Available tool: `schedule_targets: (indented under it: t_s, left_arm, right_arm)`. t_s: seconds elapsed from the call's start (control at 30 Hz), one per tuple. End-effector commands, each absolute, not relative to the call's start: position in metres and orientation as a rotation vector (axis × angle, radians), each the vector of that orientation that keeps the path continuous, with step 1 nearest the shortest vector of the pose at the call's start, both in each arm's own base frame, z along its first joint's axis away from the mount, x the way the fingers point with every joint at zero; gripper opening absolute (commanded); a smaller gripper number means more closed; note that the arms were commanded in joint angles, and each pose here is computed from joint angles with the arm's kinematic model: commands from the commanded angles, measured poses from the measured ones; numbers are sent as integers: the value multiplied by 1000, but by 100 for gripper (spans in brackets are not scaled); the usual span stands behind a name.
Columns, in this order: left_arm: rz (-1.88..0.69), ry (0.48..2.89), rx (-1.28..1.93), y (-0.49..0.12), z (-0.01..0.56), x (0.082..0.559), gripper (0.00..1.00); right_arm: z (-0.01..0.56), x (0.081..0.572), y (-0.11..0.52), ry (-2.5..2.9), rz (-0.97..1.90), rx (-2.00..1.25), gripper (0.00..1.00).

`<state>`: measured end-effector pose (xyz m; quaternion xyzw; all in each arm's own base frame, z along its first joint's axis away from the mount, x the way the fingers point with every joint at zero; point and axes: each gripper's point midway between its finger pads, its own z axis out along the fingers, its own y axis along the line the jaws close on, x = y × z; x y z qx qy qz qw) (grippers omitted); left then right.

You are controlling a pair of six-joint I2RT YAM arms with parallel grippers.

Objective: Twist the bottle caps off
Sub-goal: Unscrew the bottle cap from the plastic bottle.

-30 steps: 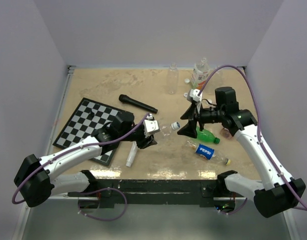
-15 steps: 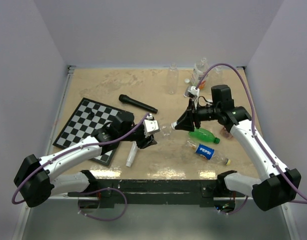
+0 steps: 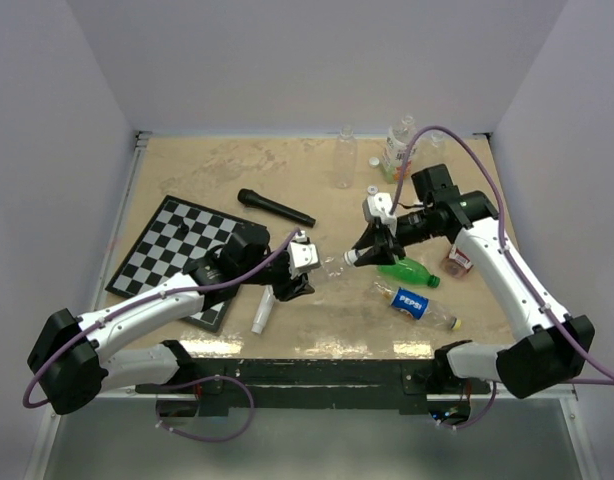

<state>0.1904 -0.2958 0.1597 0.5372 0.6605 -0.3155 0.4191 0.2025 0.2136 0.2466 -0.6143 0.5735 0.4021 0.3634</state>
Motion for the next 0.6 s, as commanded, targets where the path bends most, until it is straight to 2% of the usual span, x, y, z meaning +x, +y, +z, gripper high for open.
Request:
schedule_targets:
  t_s: [0.0,0.1,0.27,0.33,0.4,0.43,0.57]
  left_arm:
    - [-798,1600,1309,-299,179,195,0]
    - [-792,1599,1307,-297,180,195,0]
    - [-791,1599,1308,-298,180,195,0]
    - [-792,1594,1308,-298,181,195,0]
    - [-793,1591,1308,-298,182,195,0]
    - [-794,1590,1306,-298,183,195,0]
    - [-801,1589,1306,-298,183,193,0]
  right_arm:
    - [251,187,201,882,670,-1939,0]
    - [246,191,197,582,441,-2071,0]
    - [261,194,204,562,443,-2014,0]
    - [261,188,205,582,492,-1991,6]
    - [262,184,205,613,525,-1969,18]
    - [261,182,204,640,539,-1961,30]
    - [269,181,203,778,588,-1897,60]
